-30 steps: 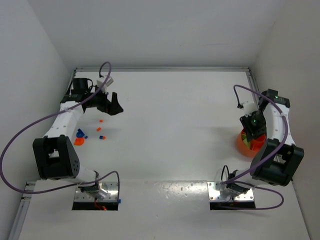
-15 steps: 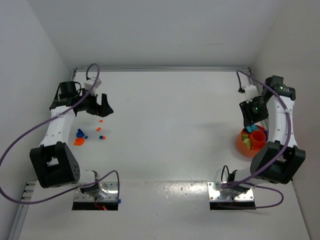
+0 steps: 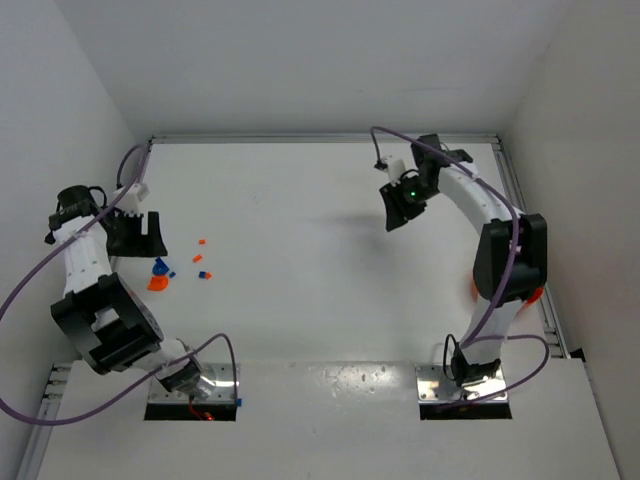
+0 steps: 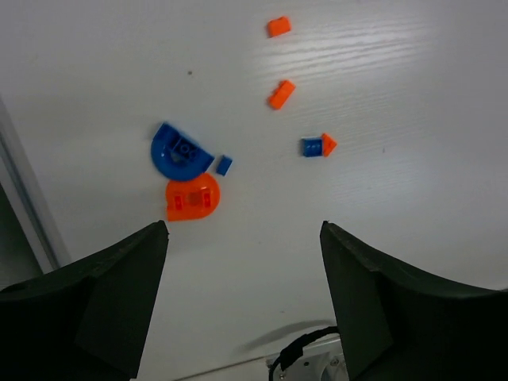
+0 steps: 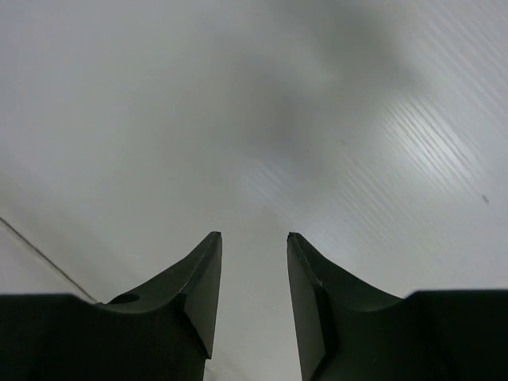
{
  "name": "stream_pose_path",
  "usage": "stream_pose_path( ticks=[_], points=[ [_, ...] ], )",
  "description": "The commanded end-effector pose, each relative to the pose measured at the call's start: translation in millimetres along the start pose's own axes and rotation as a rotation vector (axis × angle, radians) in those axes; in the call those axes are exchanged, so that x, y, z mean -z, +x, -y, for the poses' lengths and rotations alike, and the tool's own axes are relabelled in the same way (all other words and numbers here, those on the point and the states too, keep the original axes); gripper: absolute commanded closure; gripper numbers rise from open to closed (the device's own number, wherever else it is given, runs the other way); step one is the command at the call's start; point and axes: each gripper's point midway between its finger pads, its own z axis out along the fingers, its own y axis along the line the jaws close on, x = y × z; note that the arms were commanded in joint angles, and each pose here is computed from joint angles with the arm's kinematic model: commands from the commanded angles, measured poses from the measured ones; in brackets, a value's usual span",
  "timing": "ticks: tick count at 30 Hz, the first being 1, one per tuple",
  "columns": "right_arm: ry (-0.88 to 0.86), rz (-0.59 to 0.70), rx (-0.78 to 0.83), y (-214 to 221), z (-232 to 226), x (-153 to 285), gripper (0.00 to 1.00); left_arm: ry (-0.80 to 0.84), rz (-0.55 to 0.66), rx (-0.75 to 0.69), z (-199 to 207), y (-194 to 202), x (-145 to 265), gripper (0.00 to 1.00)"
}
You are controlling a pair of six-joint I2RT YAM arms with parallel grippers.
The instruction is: Sort the legos into containers by color
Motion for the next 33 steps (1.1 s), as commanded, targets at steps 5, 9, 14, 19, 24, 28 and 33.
stream_pose_path(
  ticks=[5,9,14,19,24,28,33],
  points=[
    [-0.119,0.188,0.018,-72,-46,-40,0.61,-0.178,-0.067,0.112,-44,5,3,0.39],
    [-0.162,0.187,0.028,-75,-66,-59,0.61,-0.211,-0.129,0.199,-59,17,-15,0.4],
    [-0.176,0.164,0.034,-69,-72,-68,0.61,-0.169,-0.183,0.193,-55,19,-46,0.32],
    [-0.189,0.163,0.042,-68,-77,-71,0.61,-0.144,-0.193,0.258,-49,19,-72,0.25],
    [-0.179,0.169,0.045,-71,-75,-70,0.61,-0.214,-0.193,0.295,-46,14,-89,0.26],
    [-0.18,0.161,0.041,-71,-75,-71,0.61,-0.262,-0.209,0.3,-47,16,-99,0.33],
    [-0.181,0.16,0.04,-72,-74,-73,0.61,-0.306,-0.24,0.329,-51,22,-103,0.45]
  ],
)
